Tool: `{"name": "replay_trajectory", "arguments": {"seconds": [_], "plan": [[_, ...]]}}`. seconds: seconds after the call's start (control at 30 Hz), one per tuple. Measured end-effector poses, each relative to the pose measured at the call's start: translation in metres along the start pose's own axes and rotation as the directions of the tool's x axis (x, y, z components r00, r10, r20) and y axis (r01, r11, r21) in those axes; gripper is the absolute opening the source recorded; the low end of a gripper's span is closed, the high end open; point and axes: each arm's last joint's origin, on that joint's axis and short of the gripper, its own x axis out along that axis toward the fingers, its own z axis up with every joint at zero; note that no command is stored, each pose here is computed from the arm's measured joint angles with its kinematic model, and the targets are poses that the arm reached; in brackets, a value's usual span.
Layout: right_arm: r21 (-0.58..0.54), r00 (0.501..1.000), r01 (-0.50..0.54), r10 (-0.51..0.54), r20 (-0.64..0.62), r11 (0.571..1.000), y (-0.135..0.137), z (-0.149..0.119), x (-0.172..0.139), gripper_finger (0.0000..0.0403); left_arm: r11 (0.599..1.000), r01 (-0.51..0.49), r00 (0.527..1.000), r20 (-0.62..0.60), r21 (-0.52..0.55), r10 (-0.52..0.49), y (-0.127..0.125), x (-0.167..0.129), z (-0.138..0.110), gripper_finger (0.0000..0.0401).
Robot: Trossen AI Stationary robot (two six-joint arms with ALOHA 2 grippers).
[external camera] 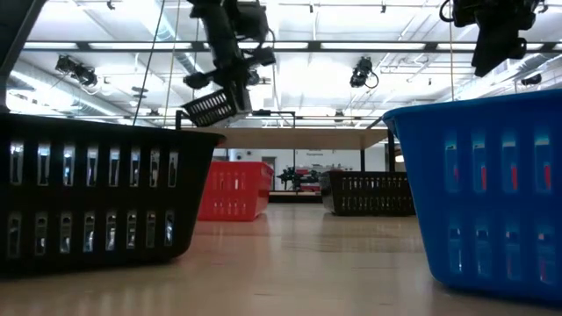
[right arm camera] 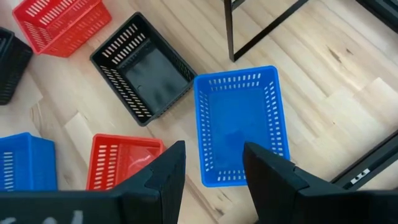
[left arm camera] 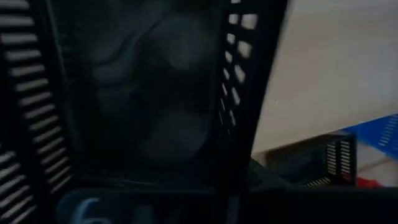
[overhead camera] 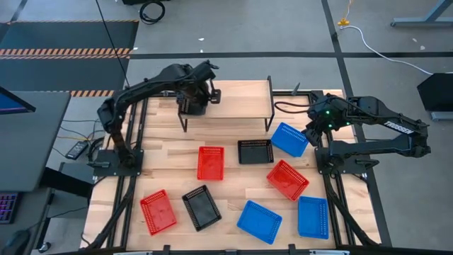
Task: Stack baskets on shelf by color
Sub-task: Put the top left black bin on the shelf
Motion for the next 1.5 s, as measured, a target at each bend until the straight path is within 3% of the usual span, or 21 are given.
{"name": "replay_trajectory", "arguments": {"seconds": [0.3, 0.7, 0.9, 1.27, 1.4, 1.5], "plan": [[0.038, 0.999, -0.042, 0.043, -0.03, 0.998, 0.001, -0.001, 0.0, 0.0166, 1.0, -0.001, 1.0, 0.018, -0.002, 0.001, 0.003, 0.012, 0.014, 0.0036], [0.038, 0.999, -0.043, 0.044, -0.03, 0.998, 0.001, -0.001, 0.0, 0.0166, 0.999, 0.045, 0.999, -0.009, -0.006, -0.045, 0.007, 0.012, 0.02, 0.0162], [0.038, 0.999, -0.043, 0.044, -0.03, 0.998, 0.001, -0.001, 0.0, 0.0166, 0.995, 0.096, 0.995, 0.02, 0.015, -0.096, 0.0, -0.003, 0.025, 0.0201], [0.038, 0.998, -0.045, 0.046, -0.032, 0.998, 0.001, -0.001, 0.0, 0.0166, 0.983, 0.128, 0.951, 0.264, 0.133, -0.16, -0.014, -0.063, 0.042, 0.0196], [0.038, 0.998, -0.044, 0.046, -0.031, 0.998, 0.001, -0.001, 0.0, 0.0166, 0.945, 0.146, 0.919, 0.314, 0.292, -0.239, -0.027, -0.068, 0.042, 0.0187], [0.038, 0.998, -0.045, 0.046, -0.031, 0.998, 0.001, -0.001, 0.0, 0.0166, 0.927, 0.138, 0.914, 0.315, 0.348, -0.254, -0.034, -0.058, 0.043, 0.018]]}}
